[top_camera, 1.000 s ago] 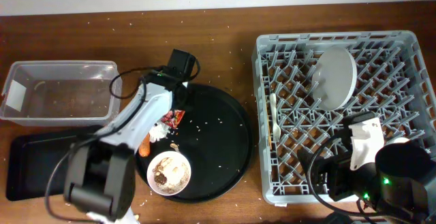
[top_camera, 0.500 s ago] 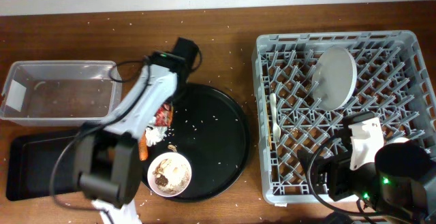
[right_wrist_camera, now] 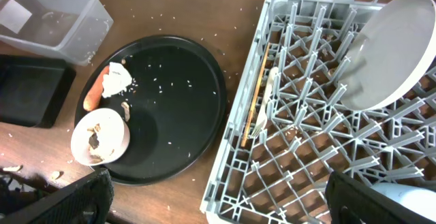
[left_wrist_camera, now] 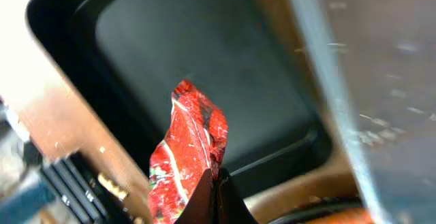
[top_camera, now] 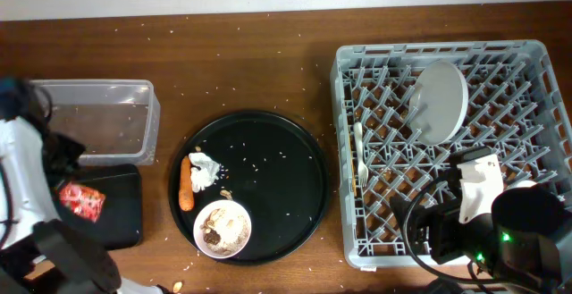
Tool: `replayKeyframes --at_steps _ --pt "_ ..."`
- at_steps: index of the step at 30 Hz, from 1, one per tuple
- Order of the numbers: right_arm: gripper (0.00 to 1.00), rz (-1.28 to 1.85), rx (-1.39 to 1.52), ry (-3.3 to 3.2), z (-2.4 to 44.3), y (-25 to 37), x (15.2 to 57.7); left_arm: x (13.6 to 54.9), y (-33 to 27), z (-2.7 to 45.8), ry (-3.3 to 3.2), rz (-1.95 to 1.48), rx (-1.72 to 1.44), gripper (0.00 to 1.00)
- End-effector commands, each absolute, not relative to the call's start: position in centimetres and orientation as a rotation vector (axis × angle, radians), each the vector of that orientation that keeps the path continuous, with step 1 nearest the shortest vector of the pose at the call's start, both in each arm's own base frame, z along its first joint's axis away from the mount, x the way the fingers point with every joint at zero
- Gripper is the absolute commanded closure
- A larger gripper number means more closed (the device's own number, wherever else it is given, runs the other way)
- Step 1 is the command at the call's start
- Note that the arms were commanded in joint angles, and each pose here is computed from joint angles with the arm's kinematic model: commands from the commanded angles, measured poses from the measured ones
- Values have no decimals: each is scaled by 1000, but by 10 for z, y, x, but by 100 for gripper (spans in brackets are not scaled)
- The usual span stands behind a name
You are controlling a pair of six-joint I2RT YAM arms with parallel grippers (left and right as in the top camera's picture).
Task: Sort waste into correct bins and load items into the dishwasher rack
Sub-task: 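Pick the red wrapper with the left gripper and drop it in the clear bin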
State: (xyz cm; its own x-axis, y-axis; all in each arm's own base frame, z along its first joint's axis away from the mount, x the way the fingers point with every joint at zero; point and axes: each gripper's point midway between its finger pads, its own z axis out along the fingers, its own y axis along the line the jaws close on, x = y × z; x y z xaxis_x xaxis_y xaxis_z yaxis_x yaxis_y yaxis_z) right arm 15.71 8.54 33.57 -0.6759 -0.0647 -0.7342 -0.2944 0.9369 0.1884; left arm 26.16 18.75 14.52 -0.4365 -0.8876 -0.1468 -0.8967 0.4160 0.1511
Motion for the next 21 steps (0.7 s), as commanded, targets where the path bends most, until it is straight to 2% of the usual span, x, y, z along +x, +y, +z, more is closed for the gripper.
replayKeyframes --at_steps 1,3,4,5,7,9,11,14,16,17,18,19,21 --pt "1 385 -259 2287 338 87 156 231 196 106 2529 215 -1904 99" --pt "1 384 -260 2287 338 87 156 226 200 106 2537 213 -1892 99" --pt "1 385 -259 2287 338 87 156 238 201 114 2502 194 -1828 99" --pt "1 385 -259 2287 338 87 156 260 199 122 2501 123 -1681 99" --pt "1 384 -260 2287 338 87 156 334 182 152 2463 9 -1190 100" --pt "1 385 -259 2287 338 87 156 375 162 166 2438 14 -930 99" --pt "1 385 -259 2287 338 87 156 405 144 179 2371 11 -819 99" --pt "1 384 -260 2287 338 87 156 425 156 191 2256 46 -837 98" --pt "1 385 -259 2287 338 87 156 430 155 191 2259 43 -798 72" --pt "1 385 -259 2287 338 87 156 431 149 198 2272 40 -713 62" --pt "1 385 -259 2287 338 87 156 431 146 211 2261 59 -649 47" --pt "1 385 -259 2287 338 87 156 430 135 222 2248 25 -613 47" --pt "1 385 -259 2287 338 87 156 421 64 236 2321 -221 -332 48"
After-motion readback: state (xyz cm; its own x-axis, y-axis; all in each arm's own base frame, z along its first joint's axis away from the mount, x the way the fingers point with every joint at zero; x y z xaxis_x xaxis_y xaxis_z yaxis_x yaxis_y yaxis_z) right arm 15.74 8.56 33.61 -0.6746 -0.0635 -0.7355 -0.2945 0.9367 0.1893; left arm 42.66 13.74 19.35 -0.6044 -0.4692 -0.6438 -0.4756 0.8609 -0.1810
